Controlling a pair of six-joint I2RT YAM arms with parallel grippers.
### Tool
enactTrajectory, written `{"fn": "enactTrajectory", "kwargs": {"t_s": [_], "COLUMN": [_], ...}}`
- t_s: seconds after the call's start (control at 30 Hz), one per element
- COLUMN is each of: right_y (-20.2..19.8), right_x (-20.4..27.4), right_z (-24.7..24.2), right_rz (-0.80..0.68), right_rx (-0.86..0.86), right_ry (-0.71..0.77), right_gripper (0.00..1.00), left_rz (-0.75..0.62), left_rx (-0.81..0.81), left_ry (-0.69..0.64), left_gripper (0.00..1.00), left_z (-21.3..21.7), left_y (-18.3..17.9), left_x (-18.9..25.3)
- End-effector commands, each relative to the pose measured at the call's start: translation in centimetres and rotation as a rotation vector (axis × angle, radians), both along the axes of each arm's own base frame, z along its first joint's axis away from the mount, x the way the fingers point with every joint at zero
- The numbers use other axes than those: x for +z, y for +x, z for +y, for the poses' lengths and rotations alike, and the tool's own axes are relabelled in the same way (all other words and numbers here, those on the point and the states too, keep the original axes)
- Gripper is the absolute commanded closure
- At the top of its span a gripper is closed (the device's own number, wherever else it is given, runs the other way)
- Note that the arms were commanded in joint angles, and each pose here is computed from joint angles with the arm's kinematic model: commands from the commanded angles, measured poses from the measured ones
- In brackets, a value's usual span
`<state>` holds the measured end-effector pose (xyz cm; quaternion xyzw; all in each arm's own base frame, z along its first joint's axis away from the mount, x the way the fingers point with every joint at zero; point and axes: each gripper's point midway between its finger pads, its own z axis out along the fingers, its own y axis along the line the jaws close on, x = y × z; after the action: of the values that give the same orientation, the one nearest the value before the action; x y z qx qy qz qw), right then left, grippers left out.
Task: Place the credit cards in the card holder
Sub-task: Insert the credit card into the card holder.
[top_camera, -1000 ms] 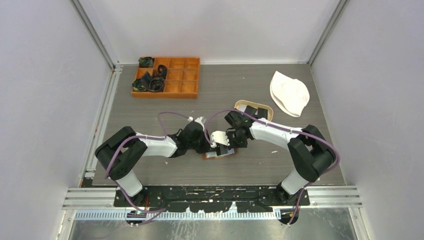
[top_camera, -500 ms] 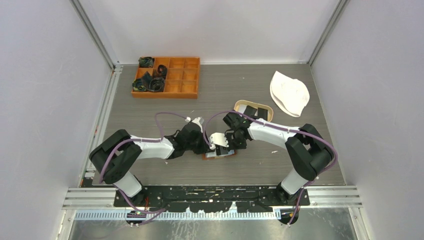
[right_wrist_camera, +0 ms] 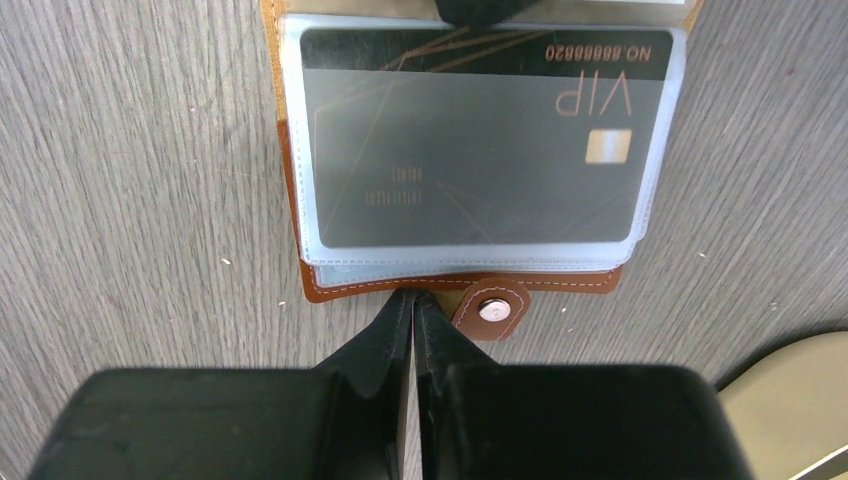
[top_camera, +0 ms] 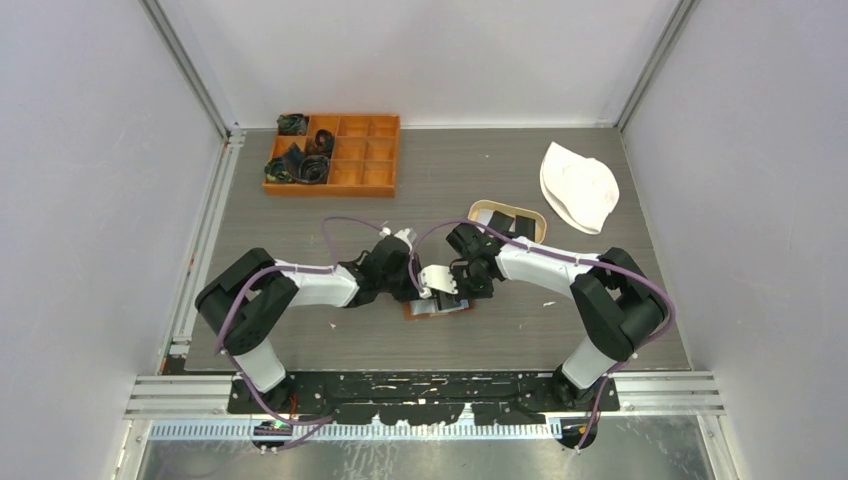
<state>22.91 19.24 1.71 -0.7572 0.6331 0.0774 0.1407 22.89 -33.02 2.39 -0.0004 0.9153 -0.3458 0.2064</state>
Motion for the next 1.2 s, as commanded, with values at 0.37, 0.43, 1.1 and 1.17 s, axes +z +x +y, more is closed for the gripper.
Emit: {"fn": "enactTrajectory", "kwargs": {"t_s": [0.37,0.43,1.1,1.17], "right_y": [0.2,0.7,-2.5,-2.8], "right_x": [1.1,1.7,12.6,11.4], "right_z": [1.3,1.2,4.2,4.2], "right_rz": [-0.006,-0.025,0.610,0.669], "right_rx": [-0.017,-0.038,-0.554,-0.605], "right_ry": [0.052,0.057,0.639,0.619], "right_gripper": [0.88,0.86,0.00,0.01], "left_rz": [-0.021,-0.031,-0.424,-0.428], "left_rx": [-0.071,-0.058,-0.048,-0.034], "left_ry": [-0.065,-0.055,-0.155,-0.208], "left_gripper": [0.99,0.99,0.85,0.83], "left_z": [-2.6,-2.1,2.3,2.7], "left_y": [0.6,0.5,1.6,1.7], "left_x": [1.7,1.7,7.4,7.8]}}
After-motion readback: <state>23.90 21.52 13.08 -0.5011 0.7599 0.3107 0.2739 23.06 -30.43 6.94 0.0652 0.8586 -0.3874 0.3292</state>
